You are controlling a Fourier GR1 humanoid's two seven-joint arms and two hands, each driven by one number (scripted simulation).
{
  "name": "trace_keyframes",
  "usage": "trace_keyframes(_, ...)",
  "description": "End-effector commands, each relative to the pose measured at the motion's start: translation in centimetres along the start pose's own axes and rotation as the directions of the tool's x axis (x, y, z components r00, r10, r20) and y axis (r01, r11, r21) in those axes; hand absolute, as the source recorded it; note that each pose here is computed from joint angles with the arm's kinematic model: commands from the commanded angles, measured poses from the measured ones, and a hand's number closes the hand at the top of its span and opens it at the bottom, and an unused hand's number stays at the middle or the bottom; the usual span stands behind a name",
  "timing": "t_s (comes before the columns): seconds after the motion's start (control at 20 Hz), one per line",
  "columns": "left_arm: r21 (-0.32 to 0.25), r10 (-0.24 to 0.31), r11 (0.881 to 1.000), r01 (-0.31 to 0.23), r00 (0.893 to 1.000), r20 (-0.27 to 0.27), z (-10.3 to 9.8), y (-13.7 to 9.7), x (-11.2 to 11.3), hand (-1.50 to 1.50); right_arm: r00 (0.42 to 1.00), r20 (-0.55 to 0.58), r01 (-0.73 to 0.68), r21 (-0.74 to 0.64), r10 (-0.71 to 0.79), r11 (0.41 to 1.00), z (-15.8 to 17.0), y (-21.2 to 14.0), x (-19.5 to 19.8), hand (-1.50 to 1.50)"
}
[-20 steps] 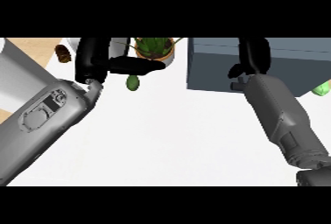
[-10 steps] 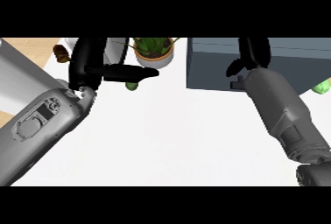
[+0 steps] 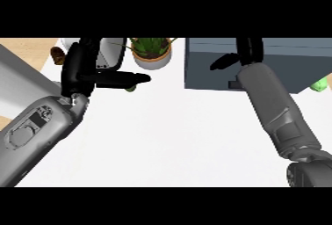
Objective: Pick up the can, place it into the drawer and close the drawer
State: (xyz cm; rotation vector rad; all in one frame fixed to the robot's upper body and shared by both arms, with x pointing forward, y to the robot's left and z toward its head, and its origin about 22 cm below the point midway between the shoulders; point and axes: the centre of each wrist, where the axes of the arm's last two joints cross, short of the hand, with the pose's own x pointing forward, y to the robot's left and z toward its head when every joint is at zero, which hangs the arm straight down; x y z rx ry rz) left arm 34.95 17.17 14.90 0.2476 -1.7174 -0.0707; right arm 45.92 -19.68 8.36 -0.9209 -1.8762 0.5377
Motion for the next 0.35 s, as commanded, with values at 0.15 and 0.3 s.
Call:
trace_keyframes(0.15,0.022,-0.01,1.0,0.01,1.0,-0.014,0.9,2.5,-0.5,-1.5,0.928,-0.063,0.36,-0.097,-0.367,0.928,-1.8,0.1,3.2,-1.5)
trace_keyframes(0.3,0.044,0.009,0.999,-0.008,1.0,-0.021,0.4,1.6,-0.8,-1.5,0.924,-0.052,0.373,-0.097,-0.379,0.923,-1.9,0.7,4.3,-1.5)
